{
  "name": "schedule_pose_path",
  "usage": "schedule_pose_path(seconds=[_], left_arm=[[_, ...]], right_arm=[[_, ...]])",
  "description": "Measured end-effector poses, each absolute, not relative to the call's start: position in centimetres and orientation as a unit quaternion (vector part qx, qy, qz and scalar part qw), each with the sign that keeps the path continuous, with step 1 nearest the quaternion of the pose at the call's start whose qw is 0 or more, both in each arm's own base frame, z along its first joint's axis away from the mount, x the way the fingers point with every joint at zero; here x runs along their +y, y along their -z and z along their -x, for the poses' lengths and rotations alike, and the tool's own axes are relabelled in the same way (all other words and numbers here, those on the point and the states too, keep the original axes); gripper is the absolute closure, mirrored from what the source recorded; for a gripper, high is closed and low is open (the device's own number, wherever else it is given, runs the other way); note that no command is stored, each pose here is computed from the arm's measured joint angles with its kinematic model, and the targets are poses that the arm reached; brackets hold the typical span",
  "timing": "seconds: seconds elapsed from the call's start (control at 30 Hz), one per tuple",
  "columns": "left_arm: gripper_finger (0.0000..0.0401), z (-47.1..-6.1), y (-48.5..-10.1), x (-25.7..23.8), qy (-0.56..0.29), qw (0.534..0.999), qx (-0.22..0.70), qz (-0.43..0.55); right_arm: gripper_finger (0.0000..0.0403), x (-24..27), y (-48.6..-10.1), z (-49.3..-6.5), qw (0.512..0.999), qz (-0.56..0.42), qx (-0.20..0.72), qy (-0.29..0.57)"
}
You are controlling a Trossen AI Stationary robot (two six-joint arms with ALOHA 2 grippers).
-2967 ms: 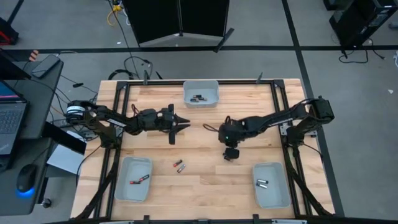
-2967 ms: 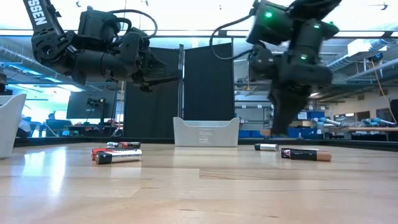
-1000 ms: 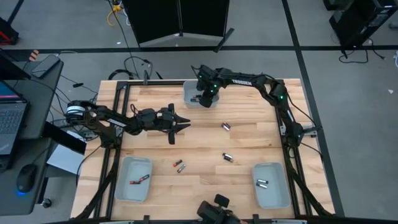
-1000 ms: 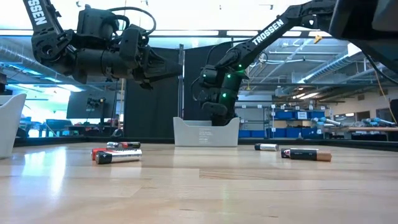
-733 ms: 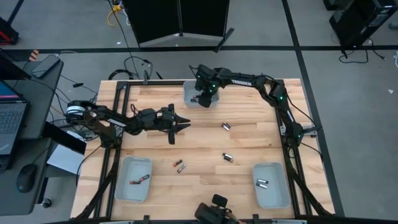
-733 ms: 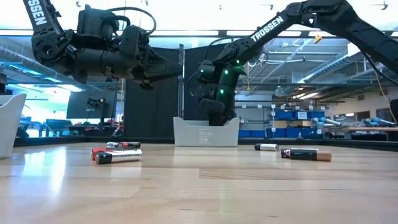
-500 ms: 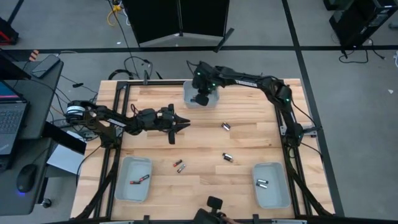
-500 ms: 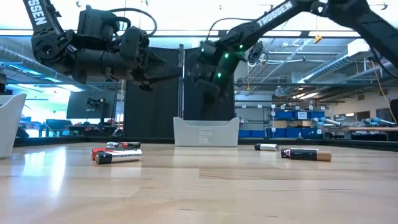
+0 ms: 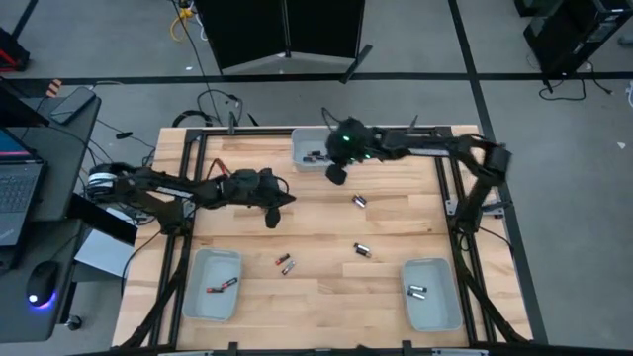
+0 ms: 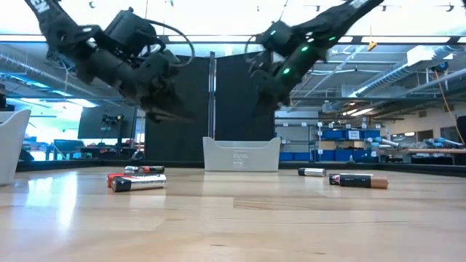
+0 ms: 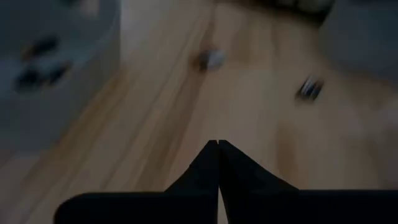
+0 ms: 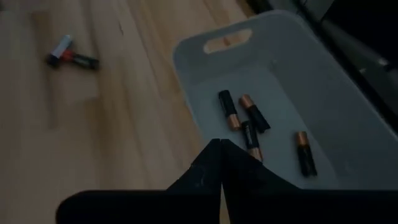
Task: Sort batteries
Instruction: Put the red battery into the bottom left gray bin
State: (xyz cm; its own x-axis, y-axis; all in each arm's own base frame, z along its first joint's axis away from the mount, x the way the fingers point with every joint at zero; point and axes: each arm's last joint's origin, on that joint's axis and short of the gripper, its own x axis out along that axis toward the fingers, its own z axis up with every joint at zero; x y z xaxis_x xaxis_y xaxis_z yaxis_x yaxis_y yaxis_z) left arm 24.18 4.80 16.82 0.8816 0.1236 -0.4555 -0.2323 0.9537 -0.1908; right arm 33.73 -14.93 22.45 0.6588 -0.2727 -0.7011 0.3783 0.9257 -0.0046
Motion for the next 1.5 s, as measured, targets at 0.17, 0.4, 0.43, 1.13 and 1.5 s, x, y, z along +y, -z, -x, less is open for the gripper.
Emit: schedule_pose_path(seconds=[0.17, 0.4, 0.43, 1.13, 1.5], left_arm=[[0.0378, -23.9, -17.4, 4.9, -0.141, 0.910, 0.362, 0.146], [0.0342, -23.5, -18.2, 5.1, -0.194, 0.862, 0.447, 0.141], [0.0332, -23.5, -18.3, 5.1, -0.198, 0.861, 0.446, 0.144], [0.0218, -24.0, -13.9, 8.1, -0.249, 0.804, 0.514, 0.162], [0.0291, -24.4, -13.4, 8.3, -0.226, 0.809, 0.523, 0.143]], right_arm=[[0.0391, -11.1, -22.9, -31.3, 0.925, -0.085, 0.323, 0.179], [0.0385, -6.9, -22.1, -29.5, 0.947, -0.101, 0.266, 0.147], [0.0384, -6.5, -22.0, -29.3, 0.950, -0.102, 0.260, 0.143], [0.0391, -4.0, -20.9, -28.9, 0.947, -0.085, 0.265, 0.163], [0.0392, -4.1, -20.9, -28.9, 0.947, -0.082, 0.265, 0.163]])
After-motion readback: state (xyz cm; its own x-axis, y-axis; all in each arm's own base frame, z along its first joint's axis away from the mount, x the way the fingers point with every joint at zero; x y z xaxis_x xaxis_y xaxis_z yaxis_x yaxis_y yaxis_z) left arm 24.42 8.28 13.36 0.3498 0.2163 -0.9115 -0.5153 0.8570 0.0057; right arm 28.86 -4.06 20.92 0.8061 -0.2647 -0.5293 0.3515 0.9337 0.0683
